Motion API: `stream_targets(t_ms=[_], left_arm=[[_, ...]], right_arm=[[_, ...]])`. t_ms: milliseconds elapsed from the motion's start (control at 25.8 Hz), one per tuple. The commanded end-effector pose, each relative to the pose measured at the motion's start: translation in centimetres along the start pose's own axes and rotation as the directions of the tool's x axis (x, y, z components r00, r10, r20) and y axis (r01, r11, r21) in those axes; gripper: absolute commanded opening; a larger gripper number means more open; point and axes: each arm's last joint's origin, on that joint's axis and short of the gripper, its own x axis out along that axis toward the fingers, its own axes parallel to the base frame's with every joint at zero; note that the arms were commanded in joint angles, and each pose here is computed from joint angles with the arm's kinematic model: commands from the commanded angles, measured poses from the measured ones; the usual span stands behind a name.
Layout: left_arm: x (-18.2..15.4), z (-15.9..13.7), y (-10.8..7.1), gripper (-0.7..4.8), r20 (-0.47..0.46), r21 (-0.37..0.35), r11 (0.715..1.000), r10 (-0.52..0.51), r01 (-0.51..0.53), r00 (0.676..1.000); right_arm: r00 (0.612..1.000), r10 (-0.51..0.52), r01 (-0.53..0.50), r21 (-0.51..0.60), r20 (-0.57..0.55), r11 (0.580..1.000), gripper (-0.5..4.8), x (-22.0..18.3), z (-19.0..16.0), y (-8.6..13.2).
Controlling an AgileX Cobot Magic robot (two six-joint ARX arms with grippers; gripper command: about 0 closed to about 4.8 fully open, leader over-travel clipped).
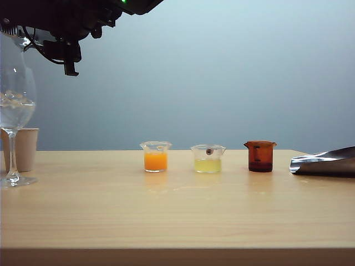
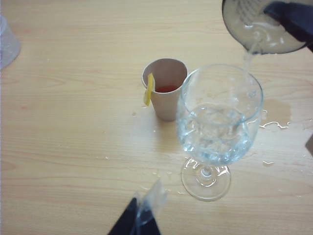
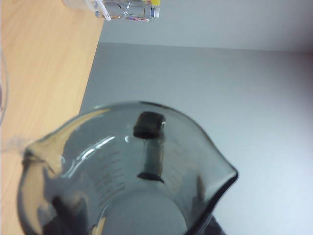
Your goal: Pick up the first measuring cup from the left, pour the coconut rum inside into the goblet, and finally put the measuring cup back in its original place.
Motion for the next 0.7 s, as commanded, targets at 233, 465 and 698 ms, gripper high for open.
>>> stream_targets(t_ms=[233,465,698], left_arm=[[-0.12,0.18,0.02,0.04,0.015,-0.001,1.0,0.002,-0.002,1.0],[-0.12,0.18,0.02,0.04,0.015,-0.001,1.0,0.002,-0.002,1.0],[-0.12,0.19,0.02,0.04,0.015,-0.001,1.0,0.002,-0.002,1.0]], right_arm=[[0.999,-0.039,0.038,-0.04,-0.005,0.998,1.65,-0.15,0.17,-0.87],[0.999,-0.039,0.038,-0.069,-0.006,0.997,1.65,-0.15,0.3,-0.9],[0.999,-0.04,0.04,-0.021,-0.006,0.999,1.65,-0.16,0.3,-0.93]])
